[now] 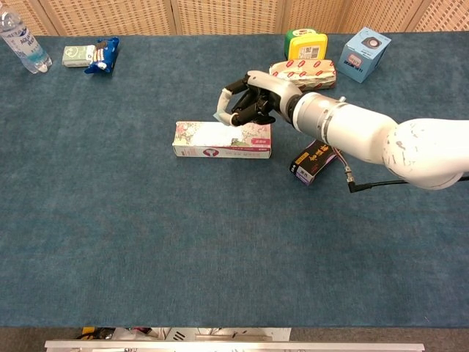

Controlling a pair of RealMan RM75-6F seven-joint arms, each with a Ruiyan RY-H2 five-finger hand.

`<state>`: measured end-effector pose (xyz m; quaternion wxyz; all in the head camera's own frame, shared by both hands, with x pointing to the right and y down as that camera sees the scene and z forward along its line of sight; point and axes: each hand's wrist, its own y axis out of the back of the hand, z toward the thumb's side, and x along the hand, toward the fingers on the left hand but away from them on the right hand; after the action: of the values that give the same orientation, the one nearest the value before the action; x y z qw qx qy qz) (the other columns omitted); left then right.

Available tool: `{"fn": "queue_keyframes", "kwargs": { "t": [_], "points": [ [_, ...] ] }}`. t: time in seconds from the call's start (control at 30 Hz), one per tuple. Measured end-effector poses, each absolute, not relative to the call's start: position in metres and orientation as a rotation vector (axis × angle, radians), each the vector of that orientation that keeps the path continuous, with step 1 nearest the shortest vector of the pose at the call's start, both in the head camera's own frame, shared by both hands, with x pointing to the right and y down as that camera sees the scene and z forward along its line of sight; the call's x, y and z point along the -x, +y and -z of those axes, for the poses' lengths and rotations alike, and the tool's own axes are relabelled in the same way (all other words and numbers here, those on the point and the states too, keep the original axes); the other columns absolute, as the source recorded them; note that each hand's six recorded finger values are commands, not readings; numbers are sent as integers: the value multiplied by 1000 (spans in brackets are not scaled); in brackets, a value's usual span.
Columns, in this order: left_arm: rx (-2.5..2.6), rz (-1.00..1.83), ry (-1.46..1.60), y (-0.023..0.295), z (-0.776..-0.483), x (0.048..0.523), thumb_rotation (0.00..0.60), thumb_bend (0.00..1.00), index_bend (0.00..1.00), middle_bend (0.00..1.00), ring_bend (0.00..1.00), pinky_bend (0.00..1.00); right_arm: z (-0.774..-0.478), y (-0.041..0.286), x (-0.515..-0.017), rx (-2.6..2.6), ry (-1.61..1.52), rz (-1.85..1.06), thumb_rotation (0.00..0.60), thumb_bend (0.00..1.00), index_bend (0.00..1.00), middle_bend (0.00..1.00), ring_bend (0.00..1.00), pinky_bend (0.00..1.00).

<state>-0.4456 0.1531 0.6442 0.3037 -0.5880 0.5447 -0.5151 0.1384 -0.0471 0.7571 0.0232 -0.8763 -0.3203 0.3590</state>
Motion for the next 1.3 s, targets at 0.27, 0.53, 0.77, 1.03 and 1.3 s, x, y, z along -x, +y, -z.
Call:
{"fn": "queue_keyframes", "kwargs": {
  "t": [0.27,0.53,0.77,1.03,1.3],
  "points": [
    [1559,1363,1452,154,-646,448,600,359,66,169,174,74,-767,-49,-130,2696,-952,-1172,600,407,640,995,1000,1000],
    [1566,1366,1454,155,-648,449,600,359,66,169,174,74,-774,-50,-127,2675,-941,-1220,600,409,640,995,1000,1000],
    [1569,1363,1452,155,-648,449,600,360,66,169,174,74,-776,-47,-129,2668,-931,-1239,600,409,640,995,1000,1000],
    [1574,1360,1446,155,-649,448,600,359,66,168,174,74,-774,-46,-131,2682,-930,-1265,600,418,640,1000,1000,1000],
    [1581,1360,1448,156,-649,448,600,359,66,167,174,74,-774,-46,-136,2675,-918,-1324,600,436,640,1000,1000,1000]
  ]
}}
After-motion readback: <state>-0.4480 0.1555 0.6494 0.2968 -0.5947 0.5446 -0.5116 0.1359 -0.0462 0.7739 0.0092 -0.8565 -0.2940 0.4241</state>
